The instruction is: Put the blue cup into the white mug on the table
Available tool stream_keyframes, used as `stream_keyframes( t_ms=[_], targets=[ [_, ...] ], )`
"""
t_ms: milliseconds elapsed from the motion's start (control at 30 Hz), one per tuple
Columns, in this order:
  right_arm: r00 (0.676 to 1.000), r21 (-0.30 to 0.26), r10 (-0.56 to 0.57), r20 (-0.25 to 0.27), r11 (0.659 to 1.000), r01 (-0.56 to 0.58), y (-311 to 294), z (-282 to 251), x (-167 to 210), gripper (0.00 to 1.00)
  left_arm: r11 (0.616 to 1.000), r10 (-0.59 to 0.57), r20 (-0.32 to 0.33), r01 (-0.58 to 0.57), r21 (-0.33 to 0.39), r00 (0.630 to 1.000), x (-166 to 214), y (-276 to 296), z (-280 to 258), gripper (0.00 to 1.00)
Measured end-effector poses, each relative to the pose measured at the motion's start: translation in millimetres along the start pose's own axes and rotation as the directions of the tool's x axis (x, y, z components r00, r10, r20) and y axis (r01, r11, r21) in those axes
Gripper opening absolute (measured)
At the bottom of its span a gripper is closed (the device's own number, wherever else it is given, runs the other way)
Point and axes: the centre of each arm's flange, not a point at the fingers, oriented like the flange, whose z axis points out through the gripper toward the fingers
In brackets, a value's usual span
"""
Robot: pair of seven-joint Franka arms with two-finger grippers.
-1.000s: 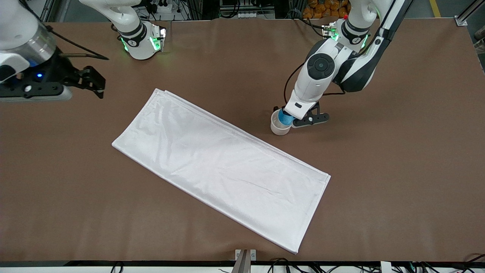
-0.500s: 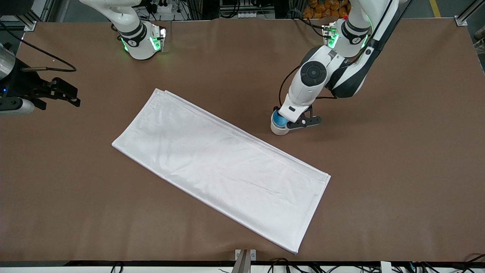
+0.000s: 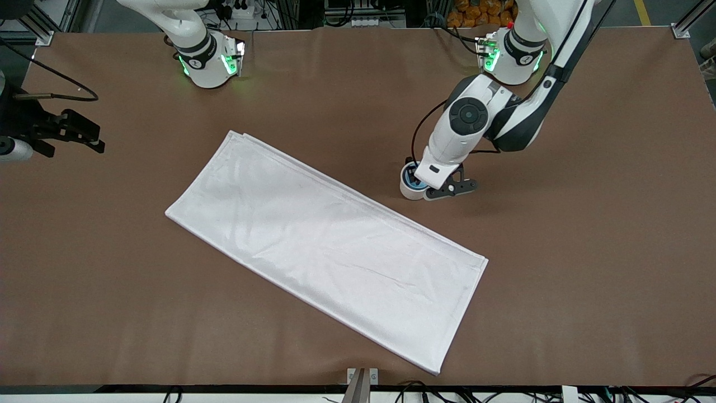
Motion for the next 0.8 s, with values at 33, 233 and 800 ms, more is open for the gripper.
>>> stream_keyframes(
  t_ms=[33,233,800],
  targets=[
    [1.000,0.000,0.000,-0.003,1.000,0.000,0.2,-0.4,0.2,1.00,1.000,-0.008,-0.011,0.008,-0.011,1.000,6.9,0.2,-7.9,0.71],
    [1.000,-0.001,0.004,-0.019,1.000,-0.004,2.2,-6.6,-0.7,1.00,0.997,-0.055,-0.076,0.051,-0.055,0.996,47.5,-6.2,-56.3,1.00],
    [0.999,-0.002,0.016,-0.032,1.000,-0.016,9.6,-12.1,-2.0,1.00,0.993,0.106,-0.063,-0.102,0.062,0.992,105.9,-90.0,-123.2,1.00]
  ],
)
